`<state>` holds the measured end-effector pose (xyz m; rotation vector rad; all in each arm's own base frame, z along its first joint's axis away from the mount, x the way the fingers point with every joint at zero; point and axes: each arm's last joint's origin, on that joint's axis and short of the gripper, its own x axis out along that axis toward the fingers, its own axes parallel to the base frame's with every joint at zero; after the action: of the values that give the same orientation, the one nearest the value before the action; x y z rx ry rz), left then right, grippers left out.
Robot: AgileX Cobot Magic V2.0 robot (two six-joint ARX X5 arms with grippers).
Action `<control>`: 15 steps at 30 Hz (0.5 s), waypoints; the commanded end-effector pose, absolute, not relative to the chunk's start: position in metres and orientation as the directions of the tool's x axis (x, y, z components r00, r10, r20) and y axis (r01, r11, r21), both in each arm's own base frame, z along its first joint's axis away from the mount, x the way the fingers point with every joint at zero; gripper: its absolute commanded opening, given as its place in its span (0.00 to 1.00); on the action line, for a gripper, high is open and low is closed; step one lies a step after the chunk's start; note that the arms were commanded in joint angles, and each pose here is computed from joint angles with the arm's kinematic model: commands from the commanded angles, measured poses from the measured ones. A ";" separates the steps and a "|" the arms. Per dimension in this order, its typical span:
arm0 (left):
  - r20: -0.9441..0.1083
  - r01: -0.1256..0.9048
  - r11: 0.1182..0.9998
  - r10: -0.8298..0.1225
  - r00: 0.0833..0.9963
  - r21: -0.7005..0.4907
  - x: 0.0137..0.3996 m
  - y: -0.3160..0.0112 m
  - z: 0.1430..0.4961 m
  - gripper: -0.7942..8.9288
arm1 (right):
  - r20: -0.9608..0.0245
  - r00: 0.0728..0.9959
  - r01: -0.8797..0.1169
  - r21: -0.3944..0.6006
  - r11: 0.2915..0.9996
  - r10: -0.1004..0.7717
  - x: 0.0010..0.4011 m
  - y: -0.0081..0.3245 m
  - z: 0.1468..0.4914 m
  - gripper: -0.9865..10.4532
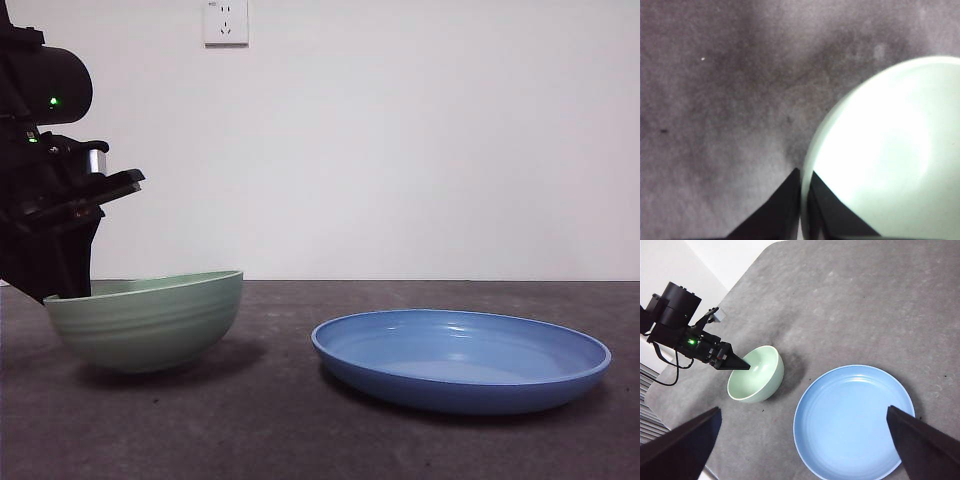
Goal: Place the green bowl on the blue plate
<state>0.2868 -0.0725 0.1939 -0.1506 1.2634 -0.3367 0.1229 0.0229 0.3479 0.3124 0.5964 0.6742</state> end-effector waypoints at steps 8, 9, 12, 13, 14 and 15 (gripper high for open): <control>-0.888 0.220 0.928 -0.357 0.291 -0.301 0.302 -0.101 0.247 0.09 | -0.399 0.628 -0.506 0.443 0.740 0.668 0.123 0.023 0.353 0.62; -0.884 0.235 0.923 -0.365 0.291 -0.303 0.304 -0.108 0.253 0.09 | -0.399 0.628 -0.506 0.443 0.740 0.668 0.123 0.023 0.353 0.62; -0.877 0.280 0.908 -0.387 0.284 -0.310 0.308 -0.130 0.267 0.09 | -0.399 0.628 -0.506 0.443 0.740 0.668 0.123 0.023 0.353 0.62; -0.875 0.297 0.902 -0.395 0.280 -0.312 0.310 -0.139 0.270 0.09 | -0.399 0.628 -0.506 0.443 0.740 0.668 0.123 0.023 0.353 0.62; -0.874 0.313 0.897 -0.401 0.274 -0.314 0.312 -0.147 0.271 0.09 | -0.399 0.628 -0.506 0.443 0.740 0.668 0.123 0.023 0.353 0.62; -0.874 0.327 0.890 -0.408 0.265 -0.316 0.315 -0.157 0.272 0.09 | -0.399 0.628 -0.506 0.443 0.740 0.668 0.123 0.023 0.353 0.62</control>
<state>0.3095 -0.1486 0.2737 -0.0717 1.1979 -0.4943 0.1229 0.0229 0.3479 0.3124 0.5964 0.6742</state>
